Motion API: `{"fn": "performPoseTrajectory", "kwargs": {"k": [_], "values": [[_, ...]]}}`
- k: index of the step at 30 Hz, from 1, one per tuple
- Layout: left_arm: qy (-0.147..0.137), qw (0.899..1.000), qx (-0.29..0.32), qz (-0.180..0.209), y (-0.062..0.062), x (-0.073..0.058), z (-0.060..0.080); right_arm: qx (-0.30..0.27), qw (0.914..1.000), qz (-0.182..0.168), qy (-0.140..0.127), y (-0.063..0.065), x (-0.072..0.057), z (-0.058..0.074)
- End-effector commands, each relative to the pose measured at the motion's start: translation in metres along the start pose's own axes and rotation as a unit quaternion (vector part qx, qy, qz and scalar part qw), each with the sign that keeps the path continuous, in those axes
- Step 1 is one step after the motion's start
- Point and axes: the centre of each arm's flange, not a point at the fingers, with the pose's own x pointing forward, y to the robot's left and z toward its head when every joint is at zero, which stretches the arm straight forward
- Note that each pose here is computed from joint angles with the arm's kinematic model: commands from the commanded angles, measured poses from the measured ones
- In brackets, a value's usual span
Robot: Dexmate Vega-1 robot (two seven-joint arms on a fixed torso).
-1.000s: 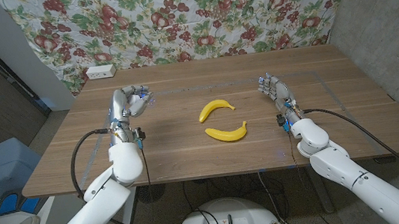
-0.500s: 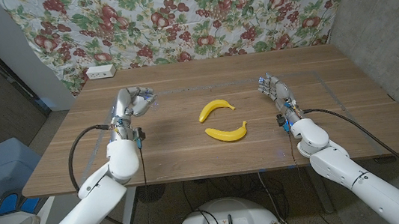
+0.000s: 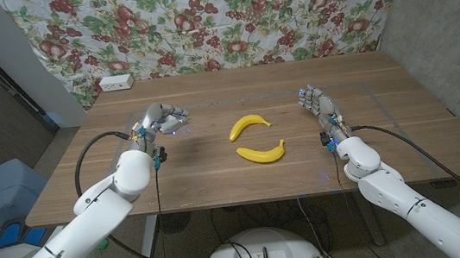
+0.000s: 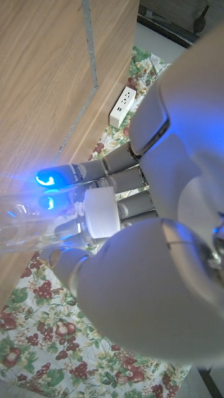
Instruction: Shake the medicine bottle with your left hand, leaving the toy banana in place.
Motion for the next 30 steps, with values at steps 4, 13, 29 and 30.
{"fn": "performPoseTrajectory", "kwargs": {"k": [4,13,29,30], "values": [[0.025,0.998,0.016,-0.055,-0.003,0.0,0.002,0.0,1.0,0.0,-0.004,-0.003,-0.006,0.001],[0.002,1.0,-0.007,0.028,0.0,-0.009,-0.003,0.001,1.0,0.0,-0.005,-0.001,-0.005,0.002],[-0.069,0.952,-0.105,0.279,-0.004,-0.034,-0.018,-0.002,1.0,0.003,-0.004,0.004,0.001,0.003],[-0.069,0.952,-0.105,0.279,-0.004,-0.034,-0.018,-0.002,1.0,0.003,-0.004,0.004,0.001,0.003]]}}
